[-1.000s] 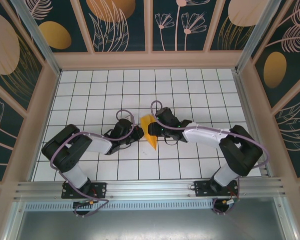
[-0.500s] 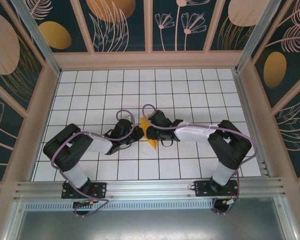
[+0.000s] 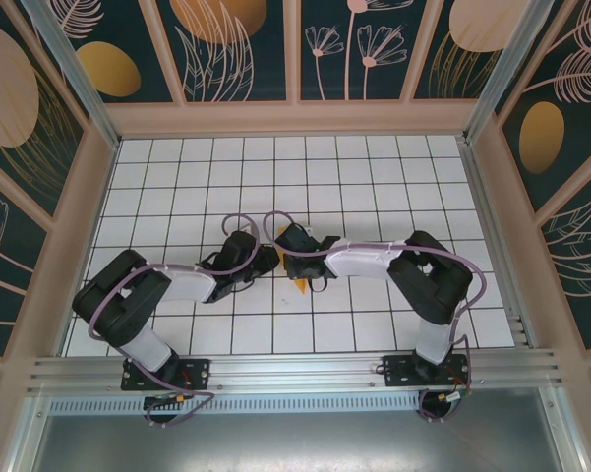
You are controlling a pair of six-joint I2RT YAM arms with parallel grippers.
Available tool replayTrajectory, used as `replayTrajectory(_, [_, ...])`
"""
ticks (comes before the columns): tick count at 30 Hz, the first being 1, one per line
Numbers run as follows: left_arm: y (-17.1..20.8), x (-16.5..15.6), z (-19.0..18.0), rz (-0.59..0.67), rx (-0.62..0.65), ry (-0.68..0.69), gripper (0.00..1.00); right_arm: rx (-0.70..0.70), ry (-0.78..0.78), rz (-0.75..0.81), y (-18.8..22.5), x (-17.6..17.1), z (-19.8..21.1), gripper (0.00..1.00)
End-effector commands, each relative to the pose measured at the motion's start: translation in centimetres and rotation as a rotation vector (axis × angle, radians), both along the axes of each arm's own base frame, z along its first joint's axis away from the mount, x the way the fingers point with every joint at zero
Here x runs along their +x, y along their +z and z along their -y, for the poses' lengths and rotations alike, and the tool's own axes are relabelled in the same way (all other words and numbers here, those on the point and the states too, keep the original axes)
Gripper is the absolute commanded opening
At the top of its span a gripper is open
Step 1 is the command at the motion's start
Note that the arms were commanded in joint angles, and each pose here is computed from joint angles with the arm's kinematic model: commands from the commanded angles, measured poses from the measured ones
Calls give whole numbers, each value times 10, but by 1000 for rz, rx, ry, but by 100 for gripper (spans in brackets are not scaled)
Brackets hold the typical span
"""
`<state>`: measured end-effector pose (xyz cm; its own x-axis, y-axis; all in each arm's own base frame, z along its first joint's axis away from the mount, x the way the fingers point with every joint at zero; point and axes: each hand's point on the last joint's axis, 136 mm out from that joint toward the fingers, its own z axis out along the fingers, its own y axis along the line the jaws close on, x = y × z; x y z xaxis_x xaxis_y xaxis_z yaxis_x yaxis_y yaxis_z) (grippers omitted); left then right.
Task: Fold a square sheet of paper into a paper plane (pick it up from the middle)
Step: Move a paper plane to the center of the table.
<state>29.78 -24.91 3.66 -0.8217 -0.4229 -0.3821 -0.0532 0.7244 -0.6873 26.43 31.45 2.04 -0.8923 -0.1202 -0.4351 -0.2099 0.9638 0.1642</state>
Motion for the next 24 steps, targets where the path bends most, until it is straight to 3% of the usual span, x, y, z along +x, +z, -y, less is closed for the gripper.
replayTrajectory(1, [5, 5, -23, -3, 83, 75, 28, -75, -55, 18, -4, 2, 5, 25])
replayTrajectory(9, [13, 0, -64, 8, 182, 176, 46, -103, -82, 29, -6, 2, -1, 14])
replayTrajectory(13, [15, -4, -78, 11, 225, 211, 62, -115, -118, 65, 5, 10, 4, 8])
replayTrajectory(20, [40, -9, -117, 76, 341, 320, 95, -51, -175, 150, 48, 54, 20, 5])
replayTrajectory(24, [58, -9, -135, 123, 394, 369, 99, -31, -167, 126, 39, 83, 26, 5])
